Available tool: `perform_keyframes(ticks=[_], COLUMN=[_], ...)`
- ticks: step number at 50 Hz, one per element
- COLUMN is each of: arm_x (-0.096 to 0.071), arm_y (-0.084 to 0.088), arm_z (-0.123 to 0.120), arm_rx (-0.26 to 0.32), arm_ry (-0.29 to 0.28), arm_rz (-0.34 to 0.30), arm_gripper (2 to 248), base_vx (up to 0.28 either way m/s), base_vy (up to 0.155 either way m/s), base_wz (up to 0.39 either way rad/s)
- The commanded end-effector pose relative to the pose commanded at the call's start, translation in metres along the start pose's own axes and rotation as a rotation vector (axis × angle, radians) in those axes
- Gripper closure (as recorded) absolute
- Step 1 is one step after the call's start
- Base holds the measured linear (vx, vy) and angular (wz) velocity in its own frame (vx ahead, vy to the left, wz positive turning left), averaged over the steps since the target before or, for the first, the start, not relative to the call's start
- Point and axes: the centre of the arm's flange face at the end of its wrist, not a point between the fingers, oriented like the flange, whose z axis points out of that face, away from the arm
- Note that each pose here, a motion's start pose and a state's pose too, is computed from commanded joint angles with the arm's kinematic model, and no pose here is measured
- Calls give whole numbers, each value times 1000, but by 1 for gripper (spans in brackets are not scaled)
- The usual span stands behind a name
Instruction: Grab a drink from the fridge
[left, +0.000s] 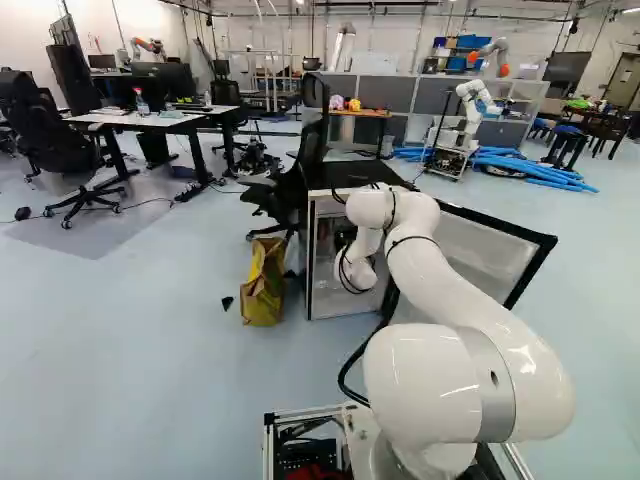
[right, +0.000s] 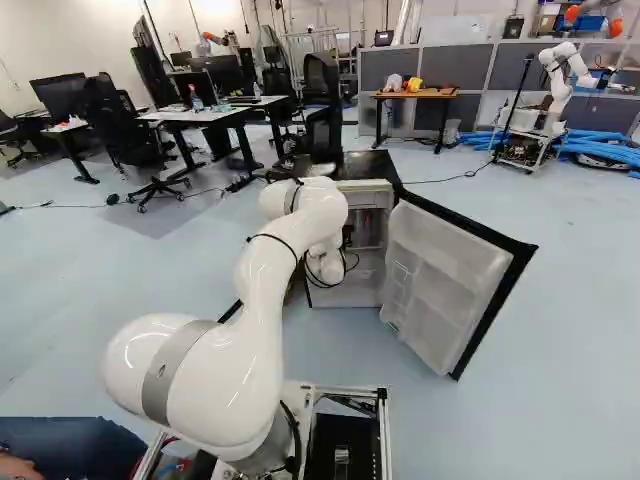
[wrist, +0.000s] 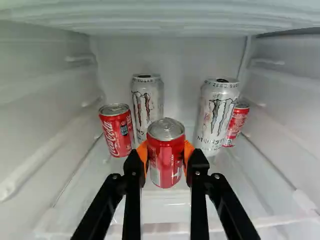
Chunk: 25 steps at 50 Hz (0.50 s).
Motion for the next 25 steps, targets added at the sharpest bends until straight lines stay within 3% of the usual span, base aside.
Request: perform_keyframes(ticks=[25], arm_x=[42], arm_y=[-6], arm_z=[-37], arm_rx=[5], arm_ry=[-48], arm_rz=[8], arm_gripper=[158], base_vx=[0], base_vy=[0], base_wz=[0])
